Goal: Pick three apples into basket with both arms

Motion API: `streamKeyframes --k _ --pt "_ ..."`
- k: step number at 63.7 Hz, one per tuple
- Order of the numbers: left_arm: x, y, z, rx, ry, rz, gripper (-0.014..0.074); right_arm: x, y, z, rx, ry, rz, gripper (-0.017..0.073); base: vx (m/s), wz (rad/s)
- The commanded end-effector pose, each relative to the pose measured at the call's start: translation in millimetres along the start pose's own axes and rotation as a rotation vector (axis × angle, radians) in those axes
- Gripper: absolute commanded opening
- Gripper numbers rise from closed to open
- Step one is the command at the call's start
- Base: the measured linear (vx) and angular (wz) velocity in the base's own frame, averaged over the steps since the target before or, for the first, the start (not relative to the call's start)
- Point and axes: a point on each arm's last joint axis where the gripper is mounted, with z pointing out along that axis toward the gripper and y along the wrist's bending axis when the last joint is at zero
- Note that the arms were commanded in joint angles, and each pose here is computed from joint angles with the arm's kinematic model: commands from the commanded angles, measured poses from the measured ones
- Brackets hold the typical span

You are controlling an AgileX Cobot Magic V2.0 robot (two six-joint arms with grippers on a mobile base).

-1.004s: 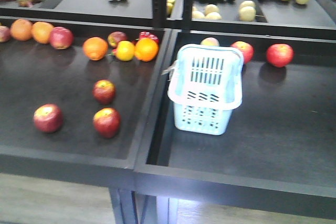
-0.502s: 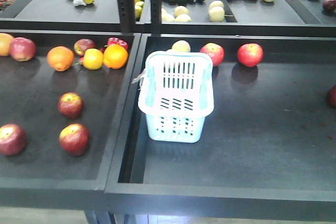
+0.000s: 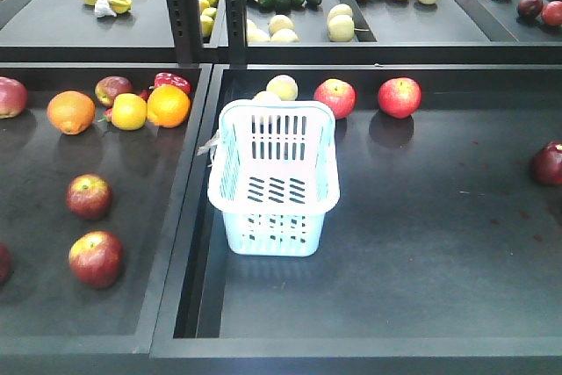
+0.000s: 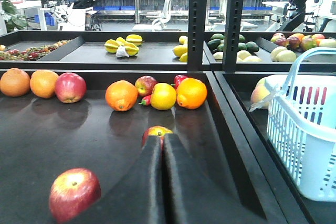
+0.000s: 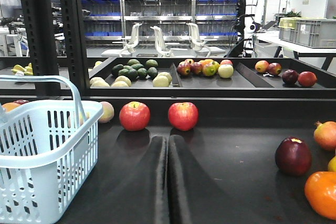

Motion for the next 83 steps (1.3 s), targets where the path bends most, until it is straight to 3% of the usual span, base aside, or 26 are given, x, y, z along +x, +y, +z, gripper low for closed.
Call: streamKeyframes --k 1,83 --pt "1.2 -0.8 0.7 0.012 -0.053 0.0 -0.0007 -1.8 0.3 -0.6 -0.002 -0.064 -0.008 -0.0004 0.07 -0.04" --pt "1.2 -0.8 0.7 0.012 -0.053 0.0 -0.0007 -1.9 0.4 -0.6 -0.002 -0.065 -0.008 -0.0004 0.05 -0.01"
